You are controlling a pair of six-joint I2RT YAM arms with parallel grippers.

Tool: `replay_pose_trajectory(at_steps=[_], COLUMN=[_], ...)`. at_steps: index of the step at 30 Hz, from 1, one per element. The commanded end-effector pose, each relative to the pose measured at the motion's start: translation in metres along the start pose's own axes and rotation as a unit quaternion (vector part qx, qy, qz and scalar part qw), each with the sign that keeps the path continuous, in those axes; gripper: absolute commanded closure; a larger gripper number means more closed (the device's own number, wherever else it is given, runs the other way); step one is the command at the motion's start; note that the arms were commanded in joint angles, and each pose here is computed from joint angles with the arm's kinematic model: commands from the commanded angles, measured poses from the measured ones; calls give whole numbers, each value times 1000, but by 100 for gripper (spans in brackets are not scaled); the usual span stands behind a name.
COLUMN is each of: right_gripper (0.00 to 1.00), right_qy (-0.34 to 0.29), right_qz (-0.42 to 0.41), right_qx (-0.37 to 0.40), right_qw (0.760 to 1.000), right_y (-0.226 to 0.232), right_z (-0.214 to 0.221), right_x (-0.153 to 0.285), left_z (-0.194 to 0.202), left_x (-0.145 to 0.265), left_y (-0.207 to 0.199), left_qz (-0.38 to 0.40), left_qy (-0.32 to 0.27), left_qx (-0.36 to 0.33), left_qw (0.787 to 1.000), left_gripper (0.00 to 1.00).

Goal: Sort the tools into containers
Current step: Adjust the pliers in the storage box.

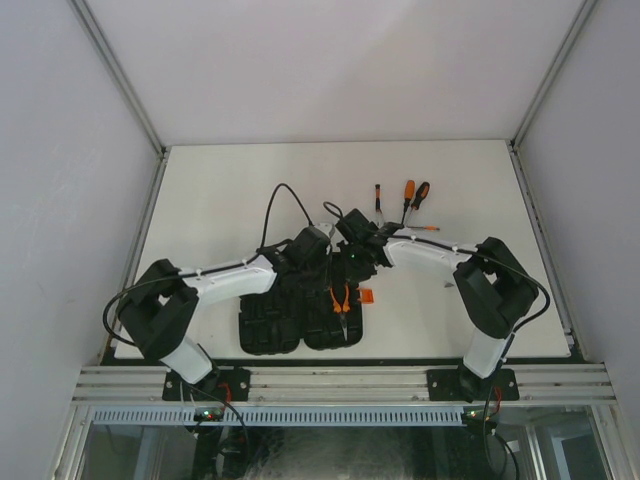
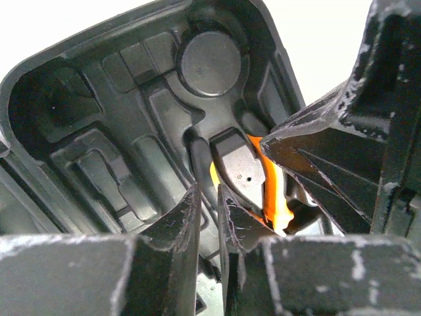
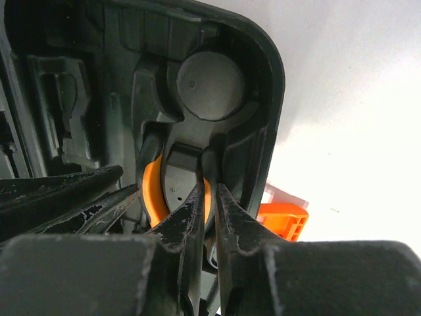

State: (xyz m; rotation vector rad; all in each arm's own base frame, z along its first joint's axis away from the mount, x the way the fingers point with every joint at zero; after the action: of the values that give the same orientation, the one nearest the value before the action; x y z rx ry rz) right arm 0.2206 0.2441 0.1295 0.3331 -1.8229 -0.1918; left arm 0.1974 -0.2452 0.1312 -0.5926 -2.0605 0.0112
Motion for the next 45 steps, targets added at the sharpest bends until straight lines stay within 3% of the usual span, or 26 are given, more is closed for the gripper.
replay_pose_trajectory(at_steps=[1, 21, 45], right_gripper=[91, 99, 100], right_qy=[-12, 22, 42], right_qz=[18, 39, 34], right_qx=[16, 22, 9], right_qw=[1000, 999, 999], right_y=[7, 1, -6], right_z=[-5, 9, 16], right_x=[-3, -23, -35], left_z=[-3, 0, 19], left_x=[-4, -22, -41], left_y=[0, -2, 1], left_qz=[7, 9, -4], left_qy=[-13, 6, 43], left_qx=[-2, 25, 18], left_qw=[1000, 1000, 999], left_gripper=[80, 81, 97])
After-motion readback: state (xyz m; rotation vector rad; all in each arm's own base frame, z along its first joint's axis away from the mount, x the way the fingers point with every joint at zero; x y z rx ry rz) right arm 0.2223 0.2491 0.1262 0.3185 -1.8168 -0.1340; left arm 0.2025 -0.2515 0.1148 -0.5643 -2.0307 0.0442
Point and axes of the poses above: each gripper's point midway between its finger pads, its own x axis back along the fingers, its own y axis along the line the jaws close on, z = x × y, the point moved 10 cm from there along x, back along the fingers, and after that the axes turned 7 degrees about -x, right-handed, at the moved point
